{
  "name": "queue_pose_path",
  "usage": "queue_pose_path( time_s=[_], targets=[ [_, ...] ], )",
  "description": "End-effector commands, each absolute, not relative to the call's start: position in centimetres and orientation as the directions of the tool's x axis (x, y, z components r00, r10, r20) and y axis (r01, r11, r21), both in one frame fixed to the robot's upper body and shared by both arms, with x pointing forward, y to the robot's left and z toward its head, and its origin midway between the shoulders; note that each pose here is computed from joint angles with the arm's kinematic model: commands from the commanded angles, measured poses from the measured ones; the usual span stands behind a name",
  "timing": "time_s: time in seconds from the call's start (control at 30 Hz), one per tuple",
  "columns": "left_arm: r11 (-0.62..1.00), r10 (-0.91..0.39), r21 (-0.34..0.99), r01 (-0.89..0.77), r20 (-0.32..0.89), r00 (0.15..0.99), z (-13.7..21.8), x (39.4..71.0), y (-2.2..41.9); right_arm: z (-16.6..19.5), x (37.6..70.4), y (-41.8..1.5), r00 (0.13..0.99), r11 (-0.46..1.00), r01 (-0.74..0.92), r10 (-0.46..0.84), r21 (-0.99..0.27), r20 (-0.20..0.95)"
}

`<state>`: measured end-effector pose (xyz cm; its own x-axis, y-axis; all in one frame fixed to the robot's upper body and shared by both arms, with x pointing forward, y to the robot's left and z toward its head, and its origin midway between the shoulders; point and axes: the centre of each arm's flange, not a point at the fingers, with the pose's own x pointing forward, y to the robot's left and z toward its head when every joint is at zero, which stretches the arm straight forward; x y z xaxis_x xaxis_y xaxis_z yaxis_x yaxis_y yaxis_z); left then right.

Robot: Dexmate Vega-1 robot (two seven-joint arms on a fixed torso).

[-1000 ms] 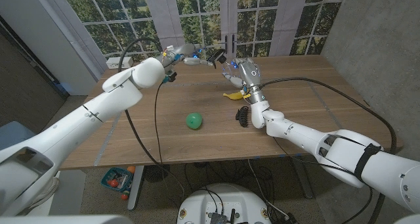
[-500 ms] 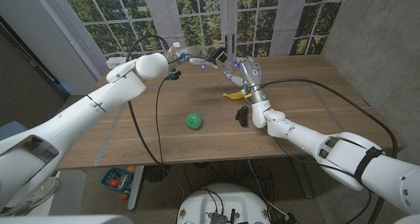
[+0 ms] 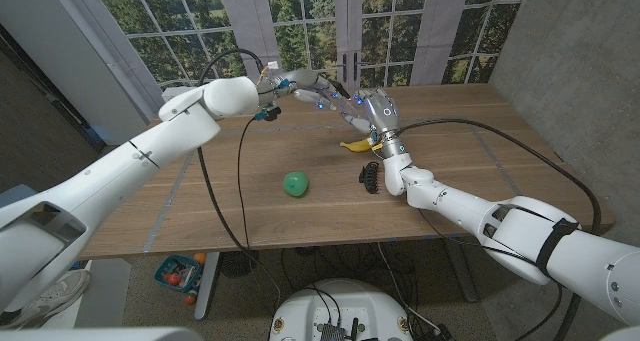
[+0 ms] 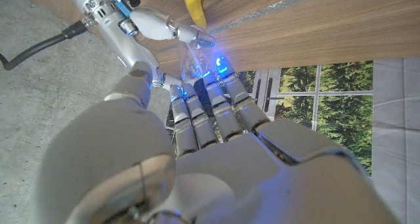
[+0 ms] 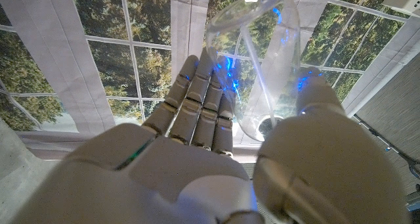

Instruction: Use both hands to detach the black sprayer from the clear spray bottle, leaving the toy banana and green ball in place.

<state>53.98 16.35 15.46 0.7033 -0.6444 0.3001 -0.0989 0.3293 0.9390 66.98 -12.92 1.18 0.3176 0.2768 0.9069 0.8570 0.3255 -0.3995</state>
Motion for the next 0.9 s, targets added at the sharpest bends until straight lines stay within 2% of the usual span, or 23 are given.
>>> queue_pose_path(
  time_s=[0.03,0.4,0.57,0.9],
  targets=[
    [0.357,-0.629,0.912,-0.201,0.394,0.670,15.9,52.9,16.2,0.3,66.3,-12.3,0.339,0.313,0.843,0.324,-0.438,0.883],
    [0.339,-0.555,0.910,-0.237,0.397,0.731,16.1,54.1,16.8,-0.4,65.1,-12.2,0.311,0.355,0.829,0.348,-0.431,0.884],
    [0.336,-0.526,0.878,-0.340,0.474,0.706,15.8,53.6,16.8,-0.4,65.0,-12.6,0.308,0.370,0.829,0.325,-0.420,0.894],
    [0.472,-0.481,0.814,-0.340,0.560,0.675,15.2,53.2,17.7,-0.5,64.7,-13.2,0.284,0.414,0.824,0.290,-0.387,0.914]
  ],
)
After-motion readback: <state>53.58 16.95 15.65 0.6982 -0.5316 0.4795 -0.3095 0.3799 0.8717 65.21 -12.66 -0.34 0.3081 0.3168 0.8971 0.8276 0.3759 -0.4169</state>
